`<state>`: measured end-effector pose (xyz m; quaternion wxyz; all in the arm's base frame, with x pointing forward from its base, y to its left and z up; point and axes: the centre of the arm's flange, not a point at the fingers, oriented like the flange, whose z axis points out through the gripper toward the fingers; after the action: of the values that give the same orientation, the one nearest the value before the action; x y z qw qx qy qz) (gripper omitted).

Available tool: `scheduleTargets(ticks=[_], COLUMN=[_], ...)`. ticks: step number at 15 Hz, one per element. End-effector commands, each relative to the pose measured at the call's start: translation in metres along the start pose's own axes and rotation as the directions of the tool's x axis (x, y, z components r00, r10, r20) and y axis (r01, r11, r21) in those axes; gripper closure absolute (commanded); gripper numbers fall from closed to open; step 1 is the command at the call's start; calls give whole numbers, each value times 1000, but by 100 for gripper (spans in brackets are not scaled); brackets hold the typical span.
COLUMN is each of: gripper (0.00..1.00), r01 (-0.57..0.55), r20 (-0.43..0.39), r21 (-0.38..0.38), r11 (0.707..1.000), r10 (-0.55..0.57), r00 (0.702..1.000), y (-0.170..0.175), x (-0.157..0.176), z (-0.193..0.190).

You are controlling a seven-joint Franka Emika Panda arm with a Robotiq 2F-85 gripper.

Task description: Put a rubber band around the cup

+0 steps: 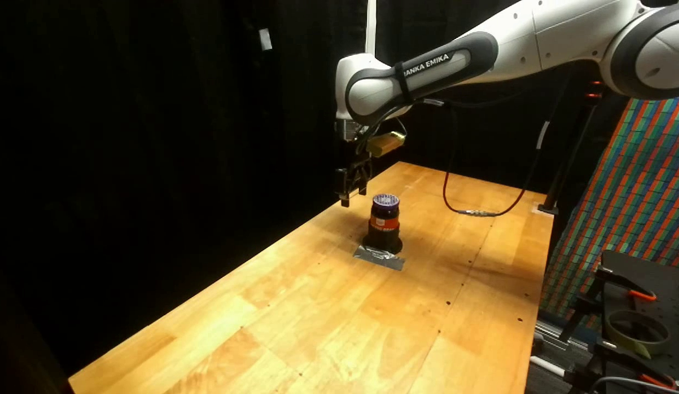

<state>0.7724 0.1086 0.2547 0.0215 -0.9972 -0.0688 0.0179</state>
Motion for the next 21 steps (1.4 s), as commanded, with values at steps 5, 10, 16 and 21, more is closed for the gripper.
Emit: scheduleTargets(ticks=[5, 10, 16, 21], gripper=[0, 0, 0, 0], r01=[-25, 13, 17, 21], r20=[221, 375, 309, 328], r21=[-28, -1, -4, -5], r11=[999, 1000, 1000, 1000], r10=[31, -11, -15, -18], r00=[975, 927, 951, 945], y=[-16, -17, -14, -11], x=[25, -5, -9, -16], z=[-28, -28, -6, 12])
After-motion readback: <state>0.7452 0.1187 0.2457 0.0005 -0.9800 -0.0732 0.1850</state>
